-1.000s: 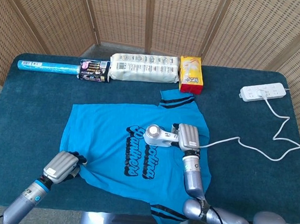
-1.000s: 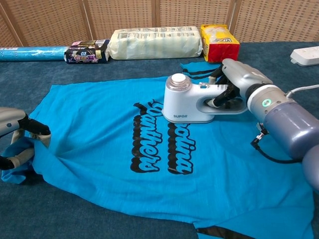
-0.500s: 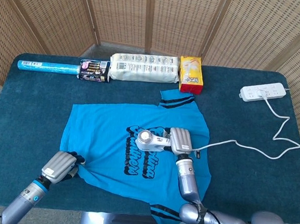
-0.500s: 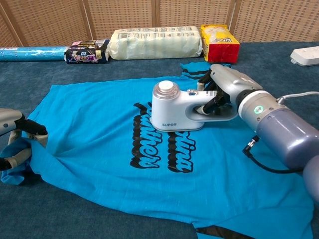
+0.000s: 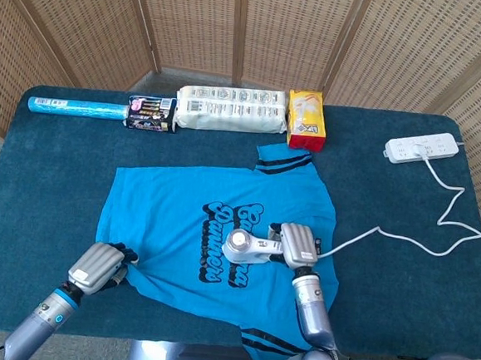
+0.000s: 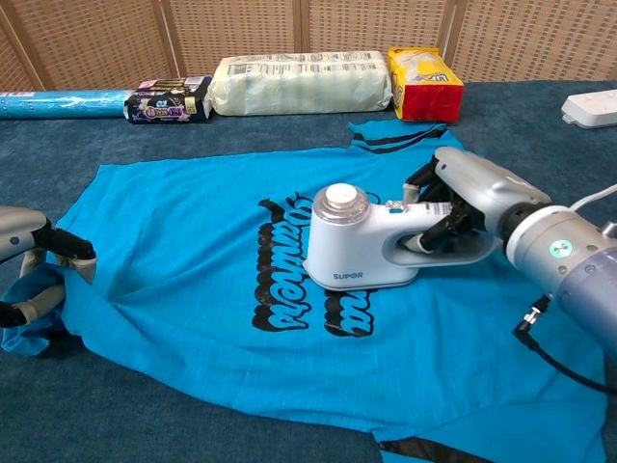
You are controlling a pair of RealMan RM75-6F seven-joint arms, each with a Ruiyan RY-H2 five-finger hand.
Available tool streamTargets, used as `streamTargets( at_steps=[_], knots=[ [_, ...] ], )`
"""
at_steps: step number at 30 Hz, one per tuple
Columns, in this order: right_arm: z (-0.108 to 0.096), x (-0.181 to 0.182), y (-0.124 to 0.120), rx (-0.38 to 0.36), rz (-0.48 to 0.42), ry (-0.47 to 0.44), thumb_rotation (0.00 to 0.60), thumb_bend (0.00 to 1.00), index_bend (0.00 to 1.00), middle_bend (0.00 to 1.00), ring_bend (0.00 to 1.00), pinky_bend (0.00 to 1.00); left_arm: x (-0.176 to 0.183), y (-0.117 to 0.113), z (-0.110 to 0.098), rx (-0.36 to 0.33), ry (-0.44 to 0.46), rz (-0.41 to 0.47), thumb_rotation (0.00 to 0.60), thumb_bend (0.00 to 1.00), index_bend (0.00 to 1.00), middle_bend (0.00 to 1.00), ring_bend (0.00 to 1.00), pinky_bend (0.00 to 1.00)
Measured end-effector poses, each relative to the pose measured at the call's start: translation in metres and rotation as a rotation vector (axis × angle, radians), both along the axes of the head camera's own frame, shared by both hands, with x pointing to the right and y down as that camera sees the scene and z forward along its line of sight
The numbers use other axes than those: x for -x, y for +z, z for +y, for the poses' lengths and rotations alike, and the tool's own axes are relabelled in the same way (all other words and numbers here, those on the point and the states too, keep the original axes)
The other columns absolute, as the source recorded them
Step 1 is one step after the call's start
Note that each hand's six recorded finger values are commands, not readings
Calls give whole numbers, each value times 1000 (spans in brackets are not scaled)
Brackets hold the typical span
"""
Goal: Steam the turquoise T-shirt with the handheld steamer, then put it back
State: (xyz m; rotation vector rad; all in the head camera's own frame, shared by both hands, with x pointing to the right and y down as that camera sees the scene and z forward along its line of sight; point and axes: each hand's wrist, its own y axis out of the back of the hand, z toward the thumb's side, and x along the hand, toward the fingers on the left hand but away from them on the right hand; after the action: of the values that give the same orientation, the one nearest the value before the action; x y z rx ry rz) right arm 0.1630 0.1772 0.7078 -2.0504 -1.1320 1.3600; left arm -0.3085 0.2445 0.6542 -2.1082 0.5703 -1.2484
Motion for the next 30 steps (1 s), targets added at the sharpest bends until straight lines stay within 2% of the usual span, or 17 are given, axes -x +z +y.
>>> streamTargets(
  at_steps=[6, 12, 30],
  knots=[
    [12, -7, -1, 17, -8, 0, 600, 332, 764, 771, 800, 733, 2, 0, 0, 1, 2, -9, 600, 542, 564, 548, 453, 559],
    [11, -11, 4, 19, -10, 10, 600, 332, 764, 770, 797, 720, 1, 0, 1, 4, 7, -7, 600, 543, 563, 548, 453, 559],
    [-30, -11, 19, -40, 61, 7, 600, 332, 764, 770, 797, 714, 5, 1, 2, 9, -5, -19, 600, 542, 564, 548, 453, 559]
  ],
)
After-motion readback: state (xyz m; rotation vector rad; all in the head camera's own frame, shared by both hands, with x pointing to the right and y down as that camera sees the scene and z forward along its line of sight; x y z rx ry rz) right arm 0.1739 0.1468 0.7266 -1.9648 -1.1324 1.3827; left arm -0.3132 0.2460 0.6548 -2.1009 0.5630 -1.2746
